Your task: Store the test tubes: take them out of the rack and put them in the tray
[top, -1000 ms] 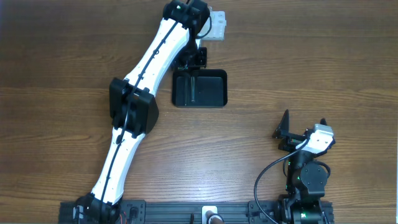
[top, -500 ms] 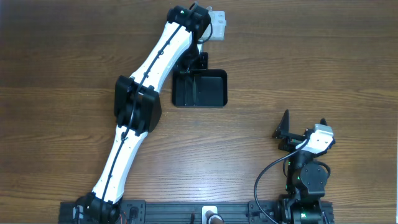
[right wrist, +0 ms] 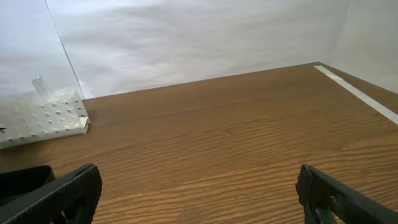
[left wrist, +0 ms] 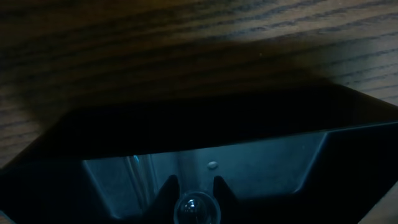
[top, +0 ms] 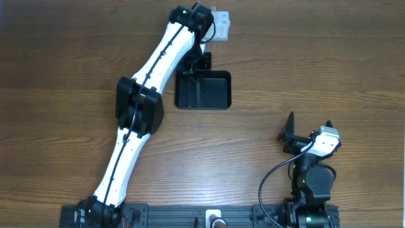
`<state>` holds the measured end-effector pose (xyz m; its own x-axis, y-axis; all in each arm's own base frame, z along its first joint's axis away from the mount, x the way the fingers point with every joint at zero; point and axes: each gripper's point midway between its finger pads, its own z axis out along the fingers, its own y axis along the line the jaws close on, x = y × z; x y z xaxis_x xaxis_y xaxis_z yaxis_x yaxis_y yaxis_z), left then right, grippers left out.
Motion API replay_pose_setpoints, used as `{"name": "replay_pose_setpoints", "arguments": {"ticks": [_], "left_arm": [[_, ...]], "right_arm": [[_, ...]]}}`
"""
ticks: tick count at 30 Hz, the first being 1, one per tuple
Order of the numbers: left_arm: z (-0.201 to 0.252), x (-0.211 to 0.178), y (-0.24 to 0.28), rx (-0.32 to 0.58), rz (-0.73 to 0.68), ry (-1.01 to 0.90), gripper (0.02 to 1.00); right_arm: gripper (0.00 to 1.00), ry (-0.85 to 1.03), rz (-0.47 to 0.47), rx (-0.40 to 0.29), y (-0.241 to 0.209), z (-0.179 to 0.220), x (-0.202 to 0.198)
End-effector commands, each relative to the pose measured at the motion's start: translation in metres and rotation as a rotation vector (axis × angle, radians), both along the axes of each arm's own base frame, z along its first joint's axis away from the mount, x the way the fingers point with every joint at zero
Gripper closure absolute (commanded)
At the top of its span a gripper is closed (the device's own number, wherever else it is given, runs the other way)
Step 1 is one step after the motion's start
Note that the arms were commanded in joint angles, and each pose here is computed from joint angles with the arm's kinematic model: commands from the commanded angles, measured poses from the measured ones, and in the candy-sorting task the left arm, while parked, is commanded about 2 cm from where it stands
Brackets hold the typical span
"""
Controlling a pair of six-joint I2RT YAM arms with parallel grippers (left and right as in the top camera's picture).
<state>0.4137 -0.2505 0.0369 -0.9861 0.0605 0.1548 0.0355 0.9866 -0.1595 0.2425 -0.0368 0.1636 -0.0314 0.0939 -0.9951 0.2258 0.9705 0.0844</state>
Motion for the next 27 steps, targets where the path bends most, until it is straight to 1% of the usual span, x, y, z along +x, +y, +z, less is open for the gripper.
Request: {"name": "replay_pose_setpoints", "arguments": {"ticks": [1, 15, 27], "left_arm": [[-0.0107, 0.0020, 0.0011, -0.001, 0.021, 0.017, 0.901], [-0.0116, 0.0056, 0.0014, 0.002, 0.021, 0.001, 0.882], [-0.0177, 0.0042, 0.0020, 0.009, 0.021, 0.013, 0.884]], "right_arm": [[0.007, -0.001, -0.002, -0.005, -0.0007, -0.0009, -0.0004], [0.009, -0.001, -0.002, -0.005, -0.0007, -0.0009, -0.0004], [0.007, -0.001, -0.002, -0.005, -0.0007, -0.0009, -0.0004]]}}
